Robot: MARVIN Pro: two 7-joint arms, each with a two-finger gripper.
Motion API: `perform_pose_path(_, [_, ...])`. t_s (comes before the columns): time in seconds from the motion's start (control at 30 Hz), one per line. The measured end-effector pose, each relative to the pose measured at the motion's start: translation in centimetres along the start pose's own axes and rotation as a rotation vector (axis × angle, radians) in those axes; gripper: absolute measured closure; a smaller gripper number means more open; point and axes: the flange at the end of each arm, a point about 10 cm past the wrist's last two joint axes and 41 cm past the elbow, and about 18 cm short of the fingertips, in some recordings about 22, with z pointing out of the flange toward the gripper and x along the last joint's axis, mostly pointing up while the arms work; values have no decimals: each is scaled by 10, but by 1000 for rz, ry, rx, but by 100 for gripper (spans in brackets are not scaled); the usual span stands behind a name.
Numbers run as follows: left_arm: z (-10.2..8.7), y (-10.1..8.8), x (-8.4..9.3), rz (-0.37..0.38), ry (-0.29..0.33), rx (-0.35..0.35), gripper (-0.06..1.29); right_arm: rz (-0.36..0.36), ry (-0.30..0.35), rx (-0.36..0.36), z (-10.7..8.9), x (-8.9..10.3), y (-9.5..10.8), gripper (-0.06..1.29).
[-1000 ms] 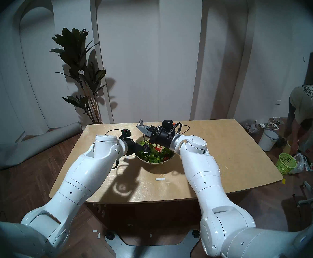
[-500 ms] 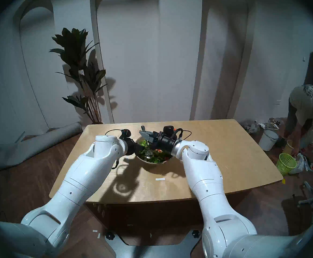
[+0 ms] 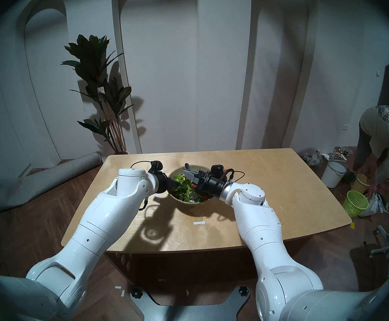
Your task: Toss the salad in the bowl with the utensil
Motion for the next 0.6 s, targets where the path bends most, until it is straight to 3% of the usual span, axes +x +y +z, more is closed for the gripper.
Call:
perform_pose_path(0.13, [0,0,0,0,1,-1,124,-24,-9,5,5,-7,2,126])
perform_pose_path(0.6, [0,0,0,0,1,-1,124,-169,-17,-51,8,1,27,126])
